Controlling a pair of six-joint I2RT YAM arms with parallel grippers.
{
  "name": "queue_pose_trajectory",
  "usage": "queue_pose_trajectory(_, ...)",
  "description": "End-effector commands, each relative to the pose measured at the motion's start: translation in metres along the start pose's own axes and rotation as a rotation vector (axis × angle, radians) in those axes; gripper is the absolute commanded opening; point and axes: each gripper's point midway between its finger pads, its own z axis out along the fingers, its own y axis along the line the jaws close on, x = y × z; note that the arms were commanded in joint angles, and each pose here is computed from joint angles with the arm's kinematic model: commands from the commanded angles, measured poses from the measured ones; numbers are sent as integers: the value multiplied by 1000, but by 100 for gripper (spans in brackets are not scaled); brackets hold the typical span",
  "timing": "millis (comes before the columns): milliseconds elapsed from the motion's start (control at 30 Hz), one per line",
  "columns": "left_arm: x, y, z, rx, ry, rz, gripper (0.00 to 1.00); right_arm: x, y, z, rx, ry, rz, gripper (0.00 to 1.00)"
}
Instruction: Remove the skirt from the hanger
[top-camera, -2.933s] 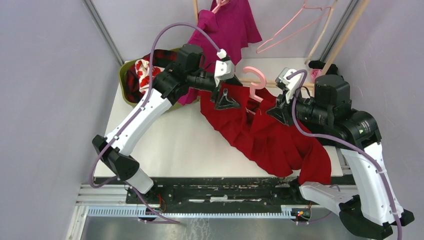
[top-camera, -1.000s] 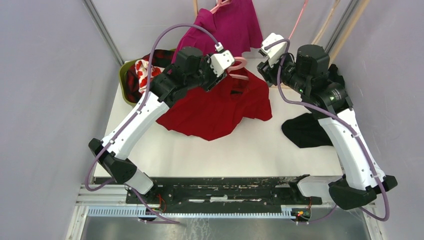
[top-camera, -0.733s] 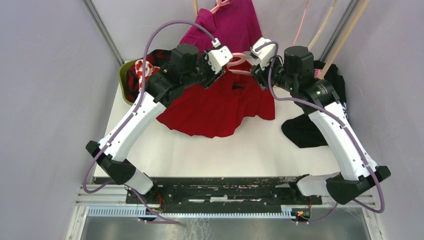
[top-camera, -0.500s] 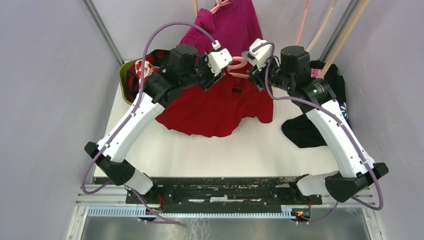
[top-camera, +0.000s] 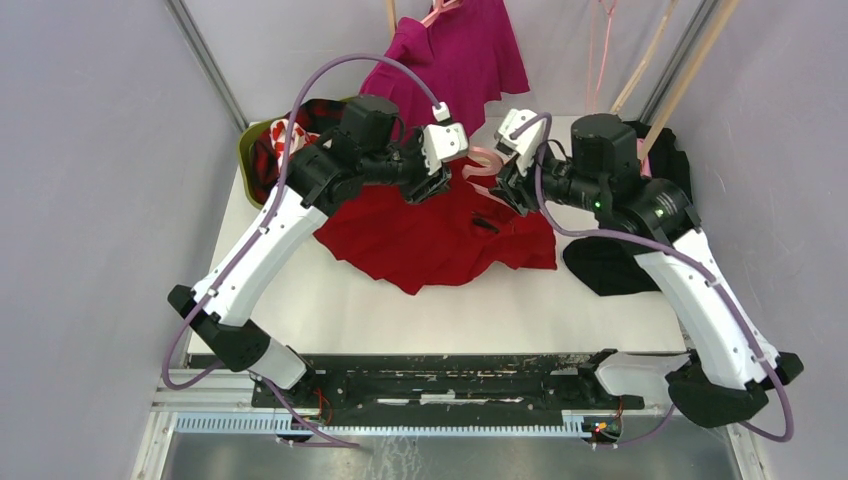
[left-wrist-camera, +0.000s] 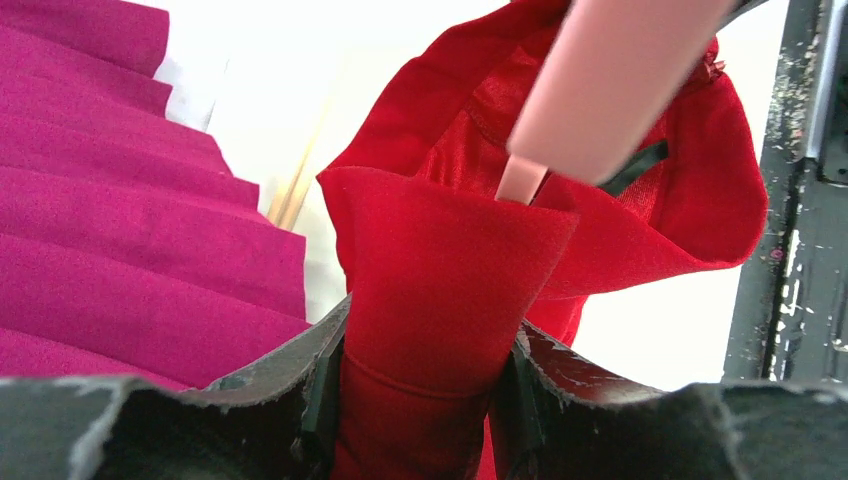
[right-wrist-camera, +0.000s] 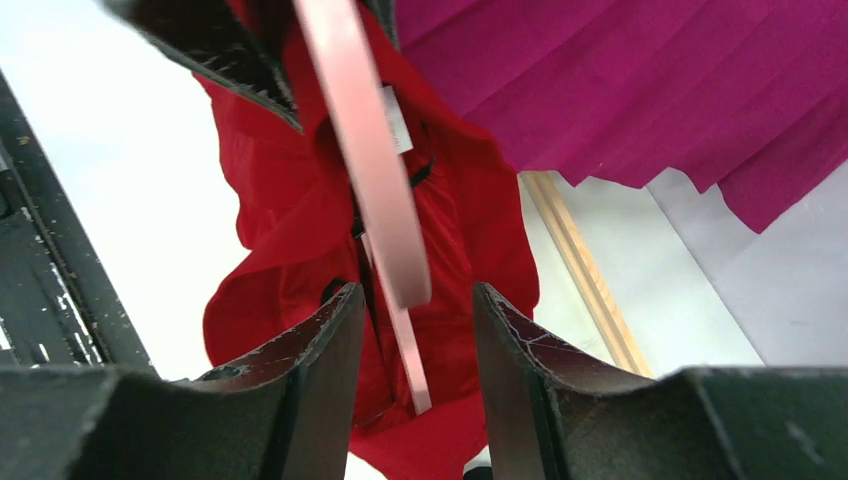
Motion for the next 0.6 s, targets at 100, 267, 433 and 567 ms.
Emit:
queue_pose_trajectory(100,-65,9,-32,-27,-197,100,3,3,25,-21,-69,-18,29,48)
queue_pose_trajectory(267,-74,6,-39,-20,-222,96,3,11,29,-13,-86,-5,43,48)
queue_pose_trajectory(433,-76,3,-44,-18,-232,95,3,4,21,-8,-56,-23,27,49)
queue_pose_trajectory(567,-75,3,-47,-24,-233,97,3,1,15,-3,-42,-28,13,49)
